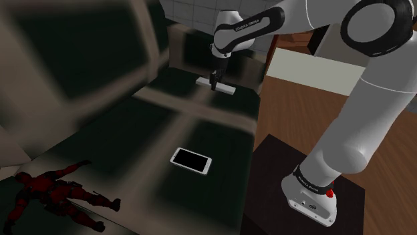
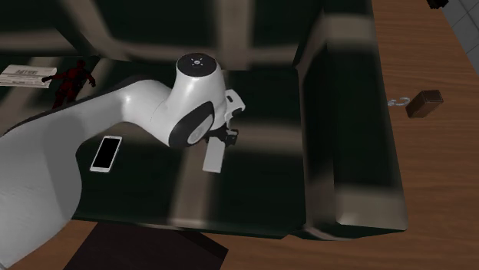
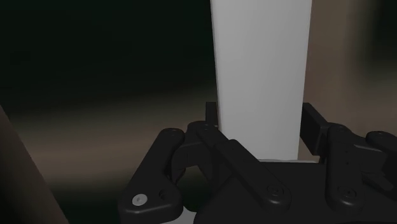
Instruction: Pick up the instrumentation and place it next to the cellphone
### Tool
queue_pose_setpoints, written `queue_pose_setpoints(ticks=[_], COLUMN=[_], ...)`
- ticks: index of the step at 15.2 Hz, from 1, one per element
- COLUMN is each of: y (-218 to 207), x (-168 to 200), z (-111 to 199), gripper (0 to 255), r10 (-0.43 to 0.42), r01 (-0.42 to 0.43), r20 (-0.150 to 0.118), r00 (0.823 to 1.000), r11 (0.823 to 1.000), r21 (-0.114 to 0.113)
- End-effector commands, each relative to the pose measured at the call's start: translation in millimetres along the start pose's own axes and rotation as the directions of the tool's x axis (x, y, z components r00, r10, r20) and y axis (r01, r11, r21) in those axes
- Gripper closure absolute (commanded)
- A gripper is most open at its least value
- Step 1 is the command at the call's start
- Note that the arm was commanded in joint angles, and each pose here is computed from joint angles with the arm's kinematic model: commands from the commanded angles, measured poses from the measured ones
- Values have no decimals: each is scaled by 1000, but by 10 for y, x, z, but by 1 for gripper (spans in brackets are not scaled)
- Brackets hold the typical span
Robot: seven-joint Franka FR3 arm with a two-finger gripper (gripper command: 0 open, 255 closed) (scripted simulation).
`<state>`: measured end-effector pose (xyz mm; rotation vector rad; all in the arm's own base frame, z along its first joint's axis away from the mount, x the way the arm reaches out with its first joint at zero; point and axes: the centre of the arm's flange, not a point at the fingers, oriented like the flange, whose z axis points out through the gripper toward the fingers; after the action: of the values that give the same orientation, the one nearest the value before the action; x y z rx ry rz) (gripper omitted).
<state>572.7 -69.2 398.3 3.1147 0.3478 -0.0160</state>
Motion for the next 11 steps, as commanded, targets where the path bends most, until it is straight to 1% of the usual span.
queue_pose_setpoints(ticks=[1, 11], y=[-219, -1356], x=[-117, -789], z=[8, 0], gripper=[255, 255], r10=[1, 1], r01=[-1, -1], r20=[0, 0], r00=[1000, 1000], r11=[1000, 1000], r21=[0, 0])
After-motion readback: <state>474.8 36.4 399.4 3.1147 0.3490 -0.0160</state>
